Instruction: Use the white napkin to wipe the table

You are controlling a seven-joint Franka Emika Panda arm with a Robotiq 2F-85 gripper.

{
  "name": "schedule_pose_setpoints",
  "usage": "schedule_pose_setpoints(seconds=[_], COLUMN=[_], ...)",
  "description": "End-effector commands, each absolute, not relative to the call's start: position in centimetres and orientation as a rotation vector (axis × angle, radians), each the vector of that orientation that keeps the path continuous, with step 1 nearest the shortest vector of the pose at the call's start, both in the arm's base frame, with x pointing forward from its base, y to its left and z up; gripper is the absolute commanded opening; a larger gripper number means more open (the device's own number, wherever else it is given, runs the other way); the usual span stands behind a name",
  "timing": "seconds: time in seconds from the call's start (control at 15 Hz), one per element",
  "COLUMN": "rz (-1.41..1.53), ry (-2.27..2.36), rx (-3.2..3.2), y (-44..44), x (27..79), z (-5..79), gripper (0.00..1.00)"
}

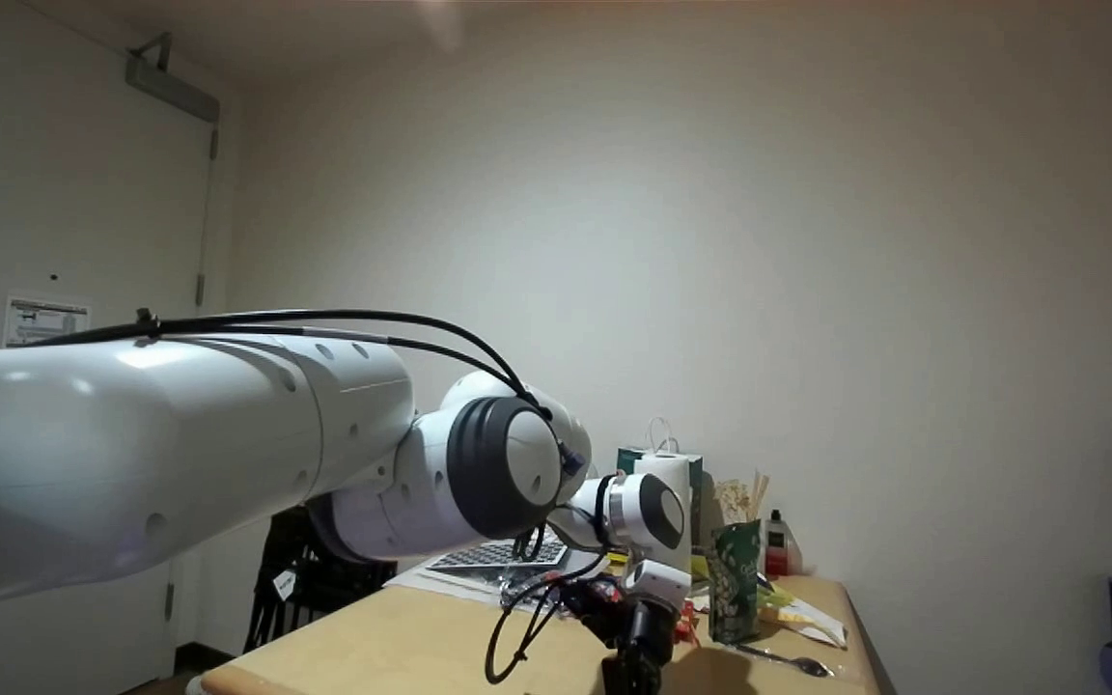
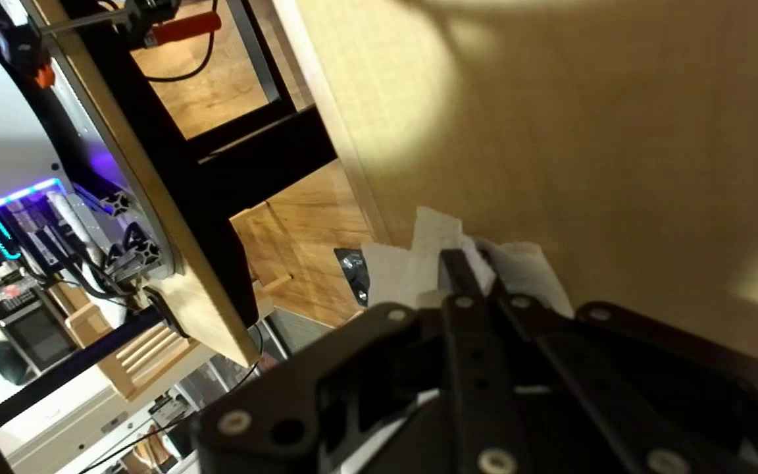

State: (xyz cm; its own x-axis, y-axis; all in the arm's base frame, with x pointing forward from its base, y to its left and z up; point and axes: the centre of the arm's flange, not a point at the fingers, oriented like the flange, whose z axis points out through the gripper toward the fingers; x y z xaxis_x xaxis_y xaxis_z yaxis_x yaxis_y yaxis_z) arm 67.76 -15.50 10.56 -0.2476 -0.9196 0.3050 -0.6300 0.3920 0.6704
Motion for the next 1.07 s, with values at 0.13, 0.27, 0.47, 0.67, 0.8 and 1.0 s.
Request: schedule_pose_setpoints(seconds=[0.13, 0.27, 0.47, 0.67, 0.8, 1.0], rz=[-0.554, -0.524, -0.484, -0.415, -0.41, -0.38], ry=[-1.976, -1.898, -1.761, -1.625, -1.664, -1.595], rx=[1.326, 1.399, 1.534, 1.634, 1.596, 1.633], y=[-15.8, -13.7, -7.2, -2.3, -1.7, 0.3], x=[67.7, 68.0, 69.1, 69.5, 69.4, 69.4], z=[10.5, 10.0, 9.7, 9.4, 10.2, 10.0], gripper=[0.0, 0.0, 0.0, 0.0, 0.02, 0.02])
